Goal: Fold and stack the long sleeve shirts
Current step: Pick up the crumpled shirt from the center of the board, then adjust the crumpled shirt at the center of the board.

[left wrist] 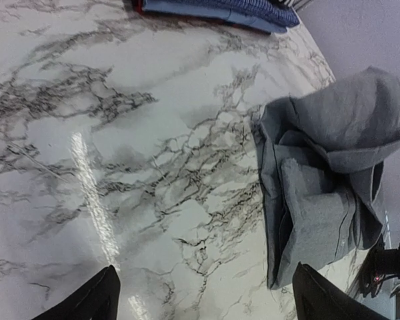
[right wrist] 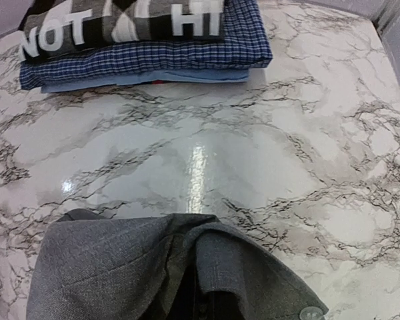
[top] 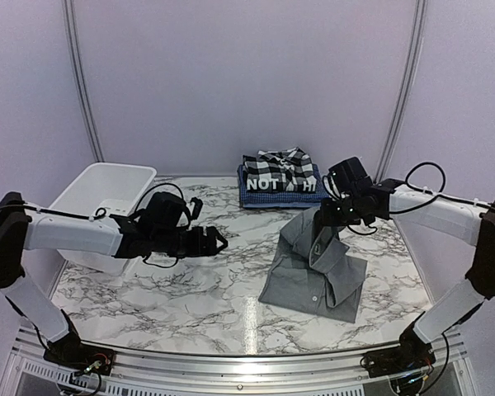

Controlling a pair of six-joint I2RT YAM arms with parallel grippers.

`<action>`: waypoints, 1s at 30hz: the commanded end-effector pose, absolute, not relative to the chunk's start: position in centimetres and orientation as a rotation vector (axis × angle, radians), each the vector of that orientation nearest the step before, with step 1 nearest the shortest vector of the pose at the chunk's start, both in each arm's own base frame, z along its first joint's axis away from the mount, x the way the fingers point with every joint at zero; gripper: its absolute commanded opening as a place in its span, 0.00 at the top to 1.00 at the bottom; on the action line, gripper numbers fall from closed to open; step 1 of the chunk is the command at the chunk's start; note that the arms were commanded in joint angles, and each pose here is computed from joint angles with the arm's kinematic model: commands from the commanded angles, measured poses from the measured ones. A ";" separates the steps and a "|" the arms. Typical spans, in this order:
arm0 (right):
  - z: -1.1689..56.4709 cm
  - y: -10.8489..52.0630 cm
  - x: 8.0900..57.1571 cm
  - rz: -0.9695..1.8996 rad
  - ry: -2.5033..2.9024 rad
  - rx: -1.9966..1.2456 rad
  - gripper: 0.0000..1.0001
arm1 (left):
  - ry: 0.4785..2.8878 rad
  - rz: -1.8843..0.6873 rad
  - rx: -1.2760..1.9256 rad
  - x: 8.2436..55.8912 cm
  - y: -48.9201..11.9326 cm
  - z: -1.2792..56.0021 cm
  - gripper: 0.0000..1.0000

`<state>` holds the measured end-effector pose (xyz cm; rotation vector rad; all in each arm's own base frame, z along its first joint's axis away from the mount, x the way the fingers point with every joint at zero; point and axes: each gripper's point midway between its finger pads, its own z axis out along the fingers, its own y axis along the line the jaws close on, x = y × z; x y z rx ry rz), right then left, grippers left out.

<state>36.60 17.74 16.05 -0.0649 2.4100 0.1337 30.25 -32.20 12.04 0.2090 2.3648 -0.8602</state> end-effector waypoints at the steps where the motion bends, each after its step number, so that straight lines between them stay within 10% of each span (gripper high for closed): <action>1: 14.5 14.9 39.0 0.127 2.399 -0.004 1.00 | 2.372 -0.930 0.298 29.0 -36.7 11.2 0.08; 19: 8.2 9.8 39.8 0.065 2.479 0.147 1.00 | 2.450 -0.939 0.654 23.5 -48.5 5.3 0.29; 30: 8.1 8.7 40.0 0.031 2.481 0.174 1.00 | 2.402 -0.776 0.569 25.9 -46.9 5.9 1.00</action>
